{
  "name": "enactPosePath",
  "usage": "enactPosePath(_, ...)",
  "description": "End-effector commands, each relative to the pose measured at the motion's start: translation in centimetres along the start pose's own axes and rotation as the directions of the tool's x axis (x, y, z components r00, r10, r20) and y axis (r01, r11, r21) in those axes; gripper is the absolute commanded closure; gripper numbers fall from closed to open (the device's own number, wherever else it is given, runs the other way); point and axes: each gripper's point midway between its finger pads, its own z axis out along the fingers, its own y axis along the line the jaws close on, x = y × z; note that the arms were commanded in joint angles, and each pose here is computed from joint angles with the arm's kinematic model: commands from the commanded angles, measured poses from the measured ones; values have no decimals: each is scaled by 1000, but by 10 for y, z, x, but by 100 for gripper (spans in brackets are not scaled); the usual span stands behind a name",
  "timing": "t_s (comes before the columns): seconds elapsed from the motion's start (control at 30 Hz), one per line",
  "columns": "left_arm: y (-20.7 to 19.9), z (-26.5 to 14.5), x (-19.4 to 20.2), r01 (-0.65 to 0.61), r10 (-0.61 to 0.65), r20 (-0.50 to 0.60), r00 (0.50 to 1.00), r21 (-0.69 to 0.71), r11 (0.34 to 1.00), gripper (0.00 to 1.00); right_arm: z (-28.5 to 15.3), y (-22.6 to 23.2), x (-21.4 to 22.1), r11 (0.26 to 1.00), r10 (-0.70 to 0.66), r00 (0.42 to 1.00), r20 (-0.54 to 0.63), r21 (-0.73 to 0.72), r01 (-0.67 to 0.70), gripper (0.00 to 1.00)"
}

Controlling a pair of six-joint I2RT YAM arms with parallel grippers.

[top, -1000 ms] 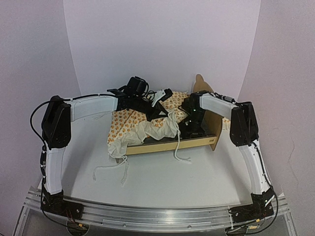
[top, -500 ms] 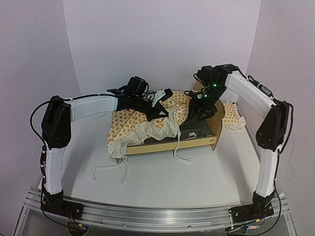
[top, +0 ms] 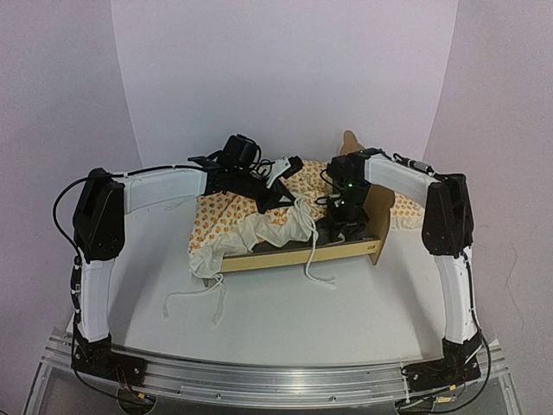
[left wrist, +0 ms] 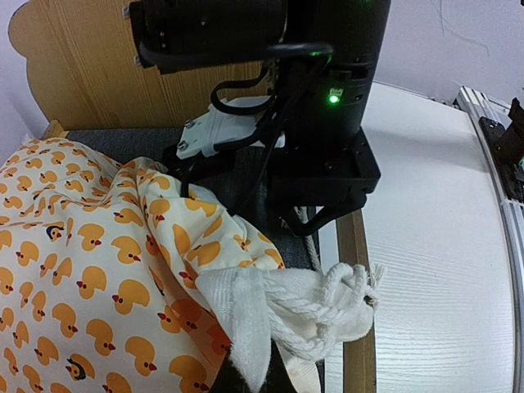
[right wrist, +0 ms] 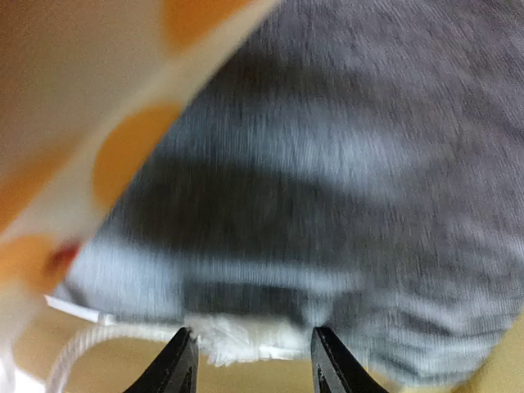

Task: Set up the pet bed

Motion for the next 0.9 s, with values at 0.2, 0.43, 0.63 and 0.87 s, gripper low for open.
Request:
enactPosePath(0.2,1,-18,-27,-52,54,43,998,-32,998,100,0,11,7,998,-12,999,37,-69,15,100)
enactPosePath(0.43,2,-16,-26,-55,57,43,997,-32,998,100,-9,20,67,979,-126,978,-163,-182,96,100)
enactPosePath(0.63,-3,-15,-19,-39,39,31,999,-8,999,100,43,11,75,979,-177,909,-377,-167,121,100)
enactPosePath(0.87,-37,-9,-14,-65,64,11,998,83,994,100,71,-8,83,992,-128,851,-509,-75,105,73)
